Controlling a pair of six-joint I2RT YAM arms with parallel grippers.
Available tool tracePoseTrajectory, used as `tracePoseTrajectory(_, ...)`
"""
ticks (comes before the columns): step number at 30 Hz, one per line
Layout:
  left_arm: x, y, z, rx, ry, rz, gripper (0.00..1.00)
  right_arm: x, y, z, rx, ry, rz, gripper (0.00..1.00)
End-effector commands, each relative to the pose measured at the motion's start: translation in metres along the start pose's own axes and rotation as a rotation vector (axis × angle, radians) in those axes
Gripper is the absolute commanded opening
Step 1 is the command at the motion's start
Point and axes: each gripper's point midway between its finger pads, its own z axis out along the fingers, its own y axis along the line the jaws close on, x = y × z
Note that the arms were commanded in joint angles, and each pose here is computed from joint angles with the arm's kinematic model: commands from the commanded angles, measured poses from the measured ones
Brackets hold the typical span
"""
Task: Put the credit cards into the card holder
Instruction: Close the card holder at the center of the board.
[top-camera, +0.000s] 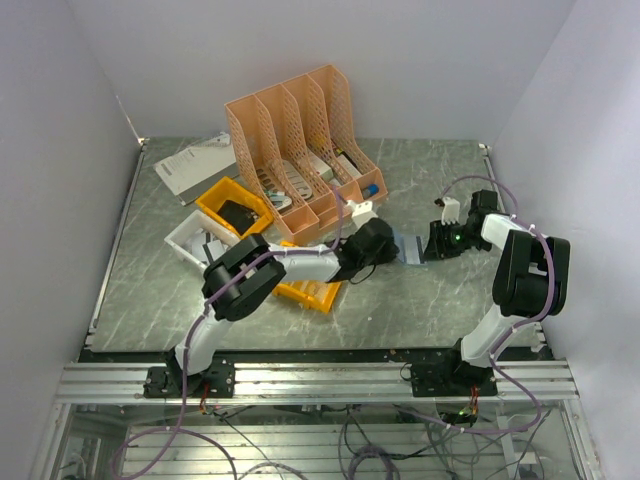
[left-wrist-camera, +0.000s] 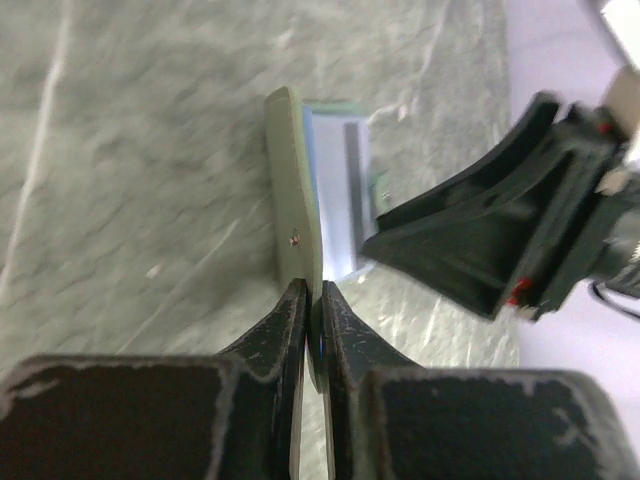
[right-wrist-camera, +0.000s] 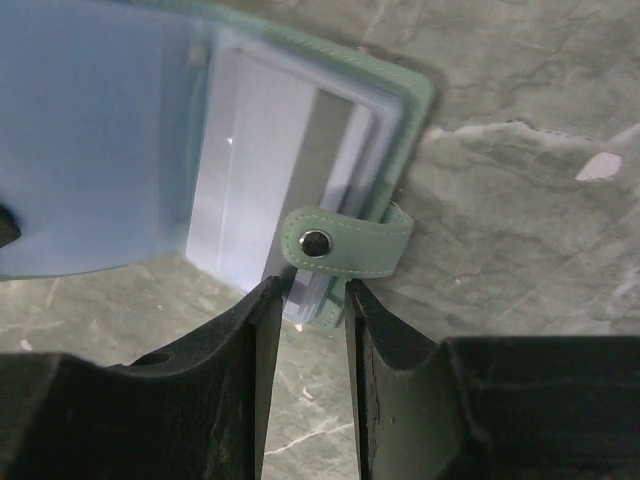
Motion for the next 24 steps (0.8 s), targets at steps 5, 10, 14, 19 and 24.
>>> tracePoseTrajectory(5, -0.005, 0.002, 0.020, -0.229, 0.151, 0.391, 0.14, -0.018, 0.022, -0.018, -0.135, -0.093, 0.009, 0.35)
tracePoseTrajectory(10, -0.009, 0.013, 0.023, -0.315, 0.220, 0.559, 0.13, -0.026, 0.008, -0.043, -0.095, -0.184, 0.015, 0.38)
tracePoseTrajectory(14, -0.019, 0.018, 0.013, -0.367, 0.237, 0.651, 0.13, -0.024, 0.000, -0.050, -0.055, -0.223, 0.008, 0.39)
tracePoseTrajectory(19, -0.038, 0.018, -0.011, -0.421, 0.231, 0.702, 0.12, -0.026, -0.004, -0.051, -0.001, -0.257, -0.021, 0.42)
tracePoseTrajectory(24, -0.036, 0.018, -0.025, -0.420, 0.244, 0.659, 0.07, -0.028, 0.005, -0.040, 0.011, -0.235, -0.053, 0.44)
